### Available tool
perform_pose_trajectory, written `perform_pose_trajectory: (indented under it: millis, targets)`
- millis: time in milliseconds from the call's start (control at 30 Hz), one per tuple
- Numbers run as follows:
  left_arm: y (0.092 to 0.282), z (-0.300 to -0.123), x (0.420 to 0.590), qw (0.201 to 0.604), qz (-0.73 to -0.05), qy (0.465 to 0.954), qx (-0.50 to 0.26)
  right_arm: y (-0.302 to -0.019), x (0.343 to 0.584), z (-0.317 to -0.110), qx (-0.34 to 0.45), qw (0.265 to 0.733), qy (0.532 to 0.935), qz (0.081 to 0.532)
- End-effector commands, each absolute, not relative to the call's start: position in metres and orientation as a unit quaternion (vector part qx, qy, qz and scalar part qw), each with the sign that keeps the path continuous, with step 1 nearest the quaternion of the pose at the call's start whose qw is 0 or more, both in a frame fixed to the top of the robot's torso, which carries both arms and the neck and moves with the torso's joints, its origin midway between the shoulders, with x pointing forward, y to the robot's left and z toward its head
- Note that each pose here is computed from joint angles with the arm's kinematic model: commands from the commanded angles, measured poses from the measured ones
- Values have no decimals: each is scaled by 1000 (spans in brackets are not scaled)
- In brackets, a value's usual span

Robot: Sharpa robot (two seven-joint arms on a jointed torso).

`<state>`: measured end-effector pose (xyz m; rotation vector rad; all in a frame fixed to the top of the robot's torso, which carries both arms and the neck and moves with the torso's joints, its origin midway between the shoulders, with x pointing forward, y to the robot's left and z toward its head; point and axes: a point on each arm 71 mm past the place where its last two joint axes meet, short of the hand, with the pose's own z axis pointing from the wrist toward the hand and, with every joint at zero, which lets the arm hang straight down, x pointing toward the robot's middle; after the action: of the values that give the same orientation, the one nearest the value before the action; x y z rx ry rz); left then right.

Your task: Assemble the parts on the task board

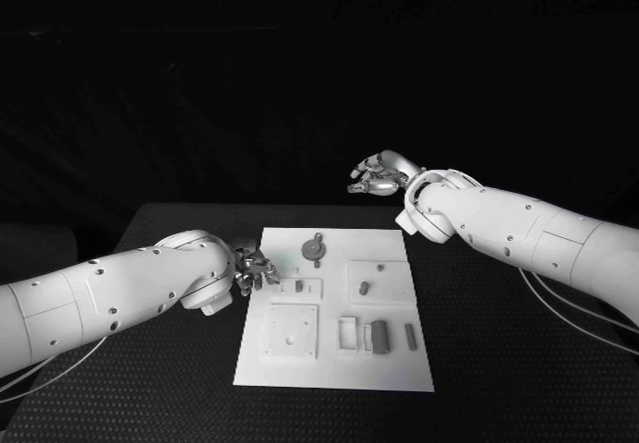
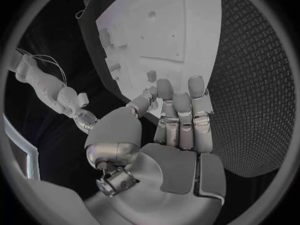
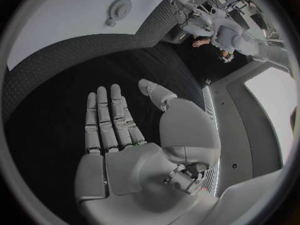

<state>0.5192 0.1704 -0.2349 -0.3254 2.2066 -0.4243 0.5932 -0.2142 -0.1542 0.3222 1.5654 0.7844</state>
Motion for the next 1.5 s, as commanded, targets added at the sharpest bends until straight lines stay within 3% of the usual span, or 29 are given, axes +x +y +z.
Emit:
perform_pose_trajectory:
  millis: [33,1500]
  targets:
    - [169,-237,520,437,-160,877,-118,-211,592,-155,137,620,685,357]
    - [153,-255,526,428,-135,890,-79,-205,587,-156,133,616,684,367]
